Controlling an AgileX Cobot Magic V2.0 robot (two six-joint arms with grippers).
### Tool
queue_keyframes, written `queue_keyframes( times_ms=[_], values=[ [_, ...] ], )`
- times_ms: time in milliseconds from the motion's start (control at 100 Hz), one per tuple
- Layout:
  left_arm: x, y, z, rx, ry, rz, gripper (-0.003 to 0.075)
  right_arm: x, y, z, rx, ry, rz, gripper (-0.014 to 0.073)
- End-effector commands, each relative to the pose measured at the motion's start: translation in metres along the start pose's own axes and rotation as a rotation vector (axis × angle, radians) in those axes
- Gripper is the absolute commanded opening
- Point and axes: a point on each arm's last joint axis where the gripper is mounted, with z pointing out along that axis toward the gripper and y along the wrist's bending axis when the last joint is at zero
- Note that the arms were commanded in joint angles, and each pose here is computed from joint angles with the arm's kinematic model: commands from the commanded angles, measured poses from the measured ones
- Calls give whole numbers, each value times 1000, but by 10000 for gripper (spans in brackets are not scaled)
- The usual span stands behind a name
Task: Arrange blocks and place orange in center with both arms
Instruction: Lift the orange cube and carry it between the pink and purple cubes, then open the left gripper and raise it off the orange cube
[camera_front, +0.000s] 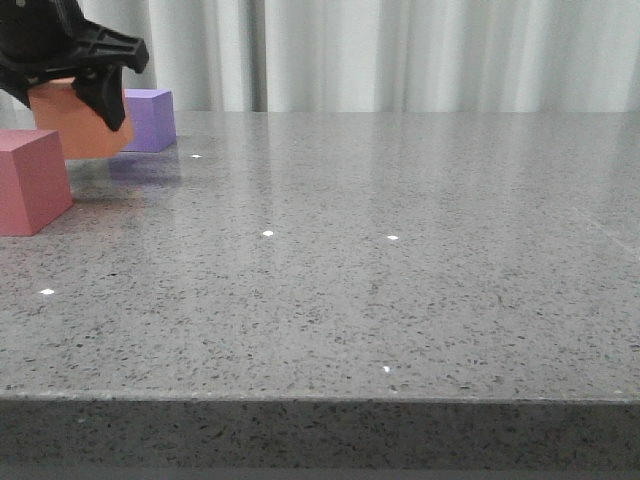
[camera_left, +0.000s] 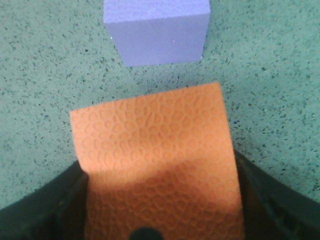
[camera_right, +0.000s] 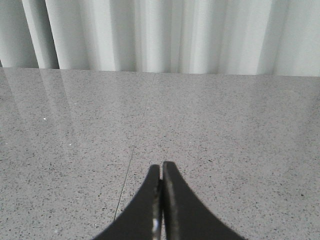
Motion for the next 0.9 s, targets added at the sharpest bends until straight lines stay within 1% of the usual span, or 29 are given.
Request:
queue_keyframes(
  times_ms=[0, 230, 310, 380, 420, 450, 460, 490, 560, 610, 740, 890],
  values=[
    [-15, 2, -17, 16, -106, -12, 219, -14, 1, -2, -12, -94, -21, -69],
    [-11, 0, -4, 14, -74, -7, 225, -14, 1, -2, -12, -94, -21, -69],
    [-11, 0, -4, 14, -72, -7, 265, -14, 1, -2, -12, -94, -21, -69],
    [-11, 0, -4, 14, -74, -8, 347, -14, 1, -2, -12, -94, -21, -69],
    [-11, 0, -4, 13, -72, -8, 423, -14, 1, -2, -12, -94, -21, -69],
    [-11, 0, -4, 13, -71, -8, 456, -14, 1, -2, -12, -94, -21, -69],
    [-11, 0, -4, 13, -71, -8, 489, -14, 1, -2, -12, -94, -21, -69],
    [-11, 1, -5, 13, -72, -8, 529, -14, 1, -2, -12, -94, -21, -69],
    [-11, 1, -5, 8, -75, -3, 590, -14, 1, -2, -12, -94, -21, -69],
    [-12, 2, -9, 7, -82, -3, 601, -14, 1, -2, -12, -94, -21, -69],
    [-17, 5, -25, 9, -124, -10, 599, -14, 1, -2, -12, -94, -21, -69],
    [-24, 11, -63, 13, -212, -26, 599, -14, 1, -2, -12, -94, -21, -69]
  ],
)
